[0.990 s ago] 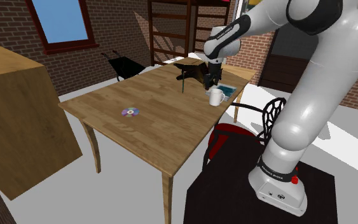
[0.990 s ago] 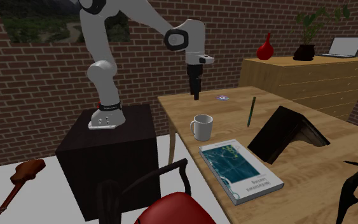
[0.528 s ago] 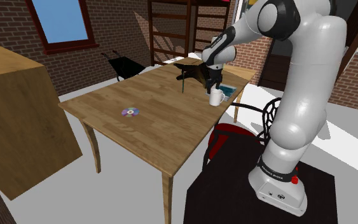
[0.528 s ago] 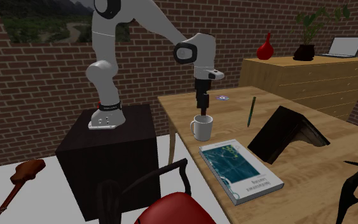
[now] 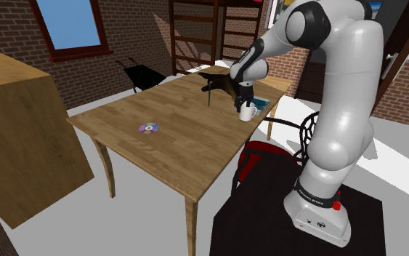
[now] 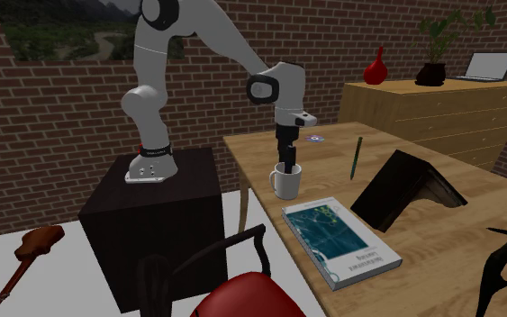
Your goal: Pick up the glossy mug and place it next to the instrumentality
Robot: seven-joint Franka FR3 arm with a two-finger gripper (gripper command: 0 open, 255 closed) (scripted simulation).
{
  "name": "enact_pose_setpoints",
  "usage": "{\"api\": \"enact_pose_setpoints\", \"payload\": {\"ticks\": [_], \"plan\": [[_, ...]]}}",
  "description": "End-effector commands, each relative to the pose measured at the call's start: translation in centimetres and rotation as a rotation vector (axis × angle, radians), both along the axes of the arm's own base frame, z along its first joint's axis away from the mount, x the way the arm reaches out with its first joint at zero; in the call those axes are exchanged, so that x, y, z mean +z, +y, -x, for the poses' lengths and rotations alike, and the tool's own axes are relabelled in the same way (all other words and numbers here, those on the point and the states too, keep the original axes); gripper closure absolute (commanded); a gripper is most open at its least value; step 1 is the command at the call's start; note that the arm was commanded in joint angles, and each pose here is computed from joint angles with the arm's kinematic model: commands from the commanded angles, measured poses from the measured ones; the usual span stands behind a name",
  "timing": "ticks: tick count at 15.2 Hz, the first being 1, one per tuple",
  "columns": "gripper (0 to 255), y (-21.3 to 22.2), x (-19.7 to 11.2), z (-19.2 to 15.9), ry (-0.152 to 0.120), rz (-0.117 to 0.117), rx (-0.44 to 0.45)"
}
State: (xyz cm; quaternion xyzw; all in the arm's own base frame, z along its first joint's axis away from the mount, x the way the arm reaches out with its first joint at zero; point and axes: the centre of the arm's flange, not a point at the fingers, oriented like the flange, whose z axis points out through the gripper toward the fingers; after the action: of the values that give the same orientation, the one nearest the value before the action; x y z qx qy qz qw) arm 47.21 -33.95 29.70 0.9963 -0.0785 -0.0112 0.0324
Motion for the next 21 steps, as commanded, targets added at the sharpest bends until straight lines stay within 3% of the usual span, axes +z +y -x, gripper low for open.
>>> {"api": "enact_pose_setpoints", "payload": {"ticks": [1,7,8,17,21], "plan": [[0,0.0,-0.2,0.0,-0.001,0.000,0.000],[0,0.0,-0.2,0.0,0.000,0.000,0.000],[255,0.0,-0.2,0.0,0.000,0.000,0.000],[255,0.0,-0.2,0.0,-0.001,0.000,0.000],[255,0.0,1.9,0.0,-0.001,0.000,0.000]]}}
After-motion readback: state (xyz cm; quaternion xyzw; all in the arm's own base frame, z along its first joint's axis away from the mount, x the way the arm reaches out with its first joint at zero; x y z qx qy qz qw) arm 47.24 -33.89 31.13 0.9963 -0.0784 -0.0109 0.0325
